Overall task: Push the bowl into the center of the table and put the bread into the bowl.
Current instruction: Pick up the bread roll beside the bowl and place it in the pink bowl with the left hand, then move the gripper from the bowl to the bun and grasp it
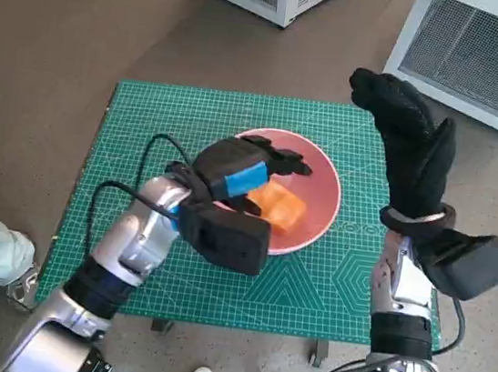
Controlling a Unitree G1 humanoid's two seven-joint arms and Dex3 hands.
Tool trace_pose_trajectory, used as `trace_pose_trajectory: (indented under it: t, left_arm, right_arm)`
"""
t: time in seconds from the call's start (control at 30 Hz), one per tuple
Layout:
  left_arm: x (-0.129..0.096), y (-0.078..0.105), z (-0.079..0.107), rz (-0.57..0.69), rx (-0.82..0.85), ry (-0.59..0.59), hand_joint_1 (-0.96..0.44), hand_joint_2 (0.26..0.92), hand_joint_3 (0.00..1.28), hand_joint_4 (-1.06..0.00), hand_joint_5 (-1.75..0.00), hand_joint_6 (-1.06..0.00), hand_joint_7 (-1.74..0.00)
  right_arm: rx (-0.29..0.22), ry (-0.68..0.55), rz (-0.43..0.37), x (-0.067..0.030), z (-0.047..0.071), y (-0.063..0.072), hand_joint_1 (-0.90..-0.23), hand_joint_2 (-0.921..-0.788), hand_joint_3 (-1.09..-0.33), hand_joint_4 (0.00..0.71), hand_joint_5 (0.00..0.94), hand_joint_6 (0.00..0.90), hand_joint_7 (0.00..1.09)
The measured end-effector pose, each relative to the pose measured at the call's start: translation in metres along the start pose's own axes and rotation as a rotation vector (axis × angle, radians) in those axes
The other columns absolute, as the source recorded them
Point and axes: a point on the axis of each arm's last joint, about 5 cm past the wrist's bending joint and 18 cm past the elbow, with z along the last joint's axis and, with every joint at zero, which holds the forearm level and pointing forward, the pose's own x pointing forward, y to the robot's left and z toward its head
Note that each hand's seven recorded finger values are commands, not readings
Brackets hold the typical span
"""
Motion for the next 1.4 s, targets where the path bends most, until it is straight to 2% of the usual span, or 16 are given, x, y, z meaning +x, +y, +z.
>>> trace_pose_trajectory:
  t: [0.23, 0.43, 0.63, 0.8, 1.1, 1.4]
  left_arm:
    - [-0.023, 0.019, -0.005, 0.026, -0.047, -0.030, -0.32, 0.793, 0.00, -0.08, 0.00, -0.28, 0.00]
    - [-0.051, 0.042, -0.010, 0.036, -0.081, -0.006, -0.27, 0.787, 0.00, -0.08, 0.00, -0.27, 0.00]
    - [-0.084, 0.063, -0.016, 0.052, -0.108, 0.050, -0.22, 0.777, 0.00, -0.09, 0.00, -0.27, 0.00]
    - [-0.112, 0.077, -0.026, 0.030, -0.135, 0.141, -0.18, 0.771, 0.00, -0.09, 0.00, -0.27, 0.00]
    - [-0.142, 0.085, -0.032, -0.084, -0.135, 0.283, -0.09, 0.747, 0.00, -0.10, -0.01, -0.29, -0.01]
    - [-0.153, 0.080, -0.027, -0.177, -0.124, 0.310, -0.07, 0.736, 0.00, -0.12, 0.00, -0.30, -0.01]
  right_arm:
    - [0.002, 0.001, -0.009, -0.0002, 0.000, 0.001, -0.687, -0.921, -0.755, 0.232, 0.002, 0.117, 0.48]
    - [0.008, 0.001, -0.015, 0.0000, -0.001, 0.004, -0.687, -0.921, -0.757, 0.230, 0.001, 0.116, 0.47]
    - [0.016, 0.003, -0.015, 0.0004, -0.003, 0.008, -0.687, -0.921, -0.758, 0.230, 0.000, 0.116, 0.47]
    - [0.018, 0.004, -0.017, 0.0004, -0.003, 0.009, -0.691, -0.921, -0.758, 0.229, 0.000, 0.116, 0.47]
    - [0.025, 0.007, -0.017, 0.0004, -0.004, 0.011, -0.690, -0.921, -0.773, 0.228, 0.000, 0.108, 0.47]
    - [0.035, 0.019, -0.018, 0.0000, -0.007, 0.012, -0.690, -0.921, -0.776, 0.227, 0.000, 0.105, 0.47]
